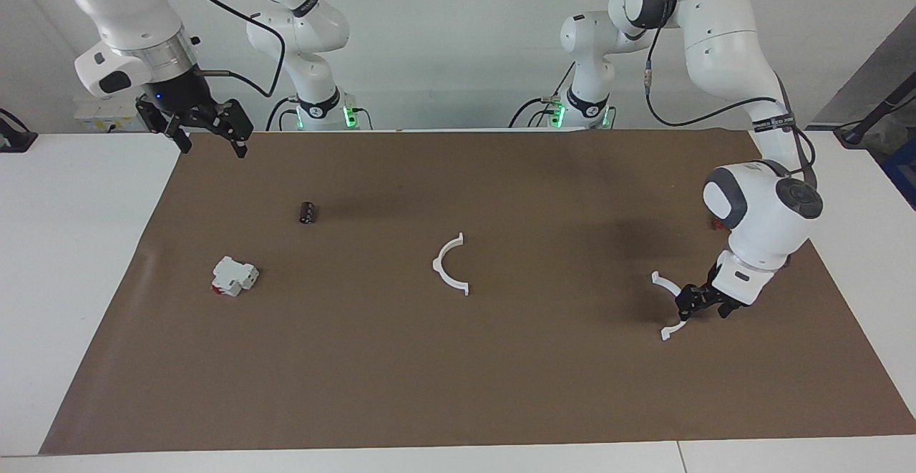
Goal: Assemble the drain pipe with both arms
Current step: 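Grasp the other white half-ring with the left gripper and lift it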
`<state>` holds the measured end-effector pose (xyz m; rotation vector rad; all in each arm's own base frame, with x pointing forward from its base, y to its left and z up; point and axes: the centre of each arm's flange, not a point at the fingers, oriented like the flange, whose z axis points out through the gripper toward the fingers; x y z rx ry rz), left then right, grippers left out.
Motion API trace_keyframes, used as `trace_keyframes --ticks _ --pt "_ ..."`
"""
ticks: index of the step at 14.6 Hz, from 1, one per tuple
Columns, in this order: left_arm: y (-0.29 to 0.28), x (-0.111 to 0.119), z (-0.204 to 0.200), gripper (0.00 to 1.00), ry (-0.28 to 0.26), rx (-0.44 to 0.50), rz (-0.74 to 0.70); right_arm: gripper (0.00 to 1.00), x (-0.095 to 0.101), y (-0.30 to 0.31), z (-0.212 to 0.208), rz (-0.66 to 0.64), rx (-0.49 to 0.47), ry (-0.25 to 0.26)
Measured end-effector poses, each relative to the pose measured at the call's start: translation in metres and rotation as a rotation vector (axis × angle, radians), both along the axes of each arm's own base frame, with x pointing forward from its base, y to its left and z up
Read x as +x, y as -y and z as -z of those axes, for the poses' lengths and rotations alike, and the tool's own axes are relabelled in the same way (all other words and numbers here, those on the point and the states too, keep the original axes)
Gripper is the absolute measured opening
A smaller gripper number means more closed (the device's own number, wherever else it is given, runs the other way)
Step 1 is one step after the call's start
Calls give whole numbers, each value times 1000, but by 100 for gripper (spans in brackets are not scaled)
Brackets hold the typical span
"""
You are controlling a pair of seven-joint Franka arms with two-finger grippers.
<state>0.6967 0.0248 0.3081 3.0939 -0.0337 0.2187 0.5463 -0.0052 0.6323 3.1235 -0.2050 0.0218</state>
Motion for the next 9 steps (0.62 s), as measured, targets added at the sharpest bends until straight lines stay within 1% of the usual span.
trace_keyframes --ticks 3,4,6,9 --pt "0 -4 7 91 -13 0 6 100 0 0 0 0 0 0" --pt "0 -5 10 99 -18 0 6 100 0 0 0 0 0 0" --pt "1 -8 15 100 -24 0 9 100 0 0 0 -1 0 0" --pt "1 -8 16 97 1 2 11 100 0 0 0 -1 0 0"
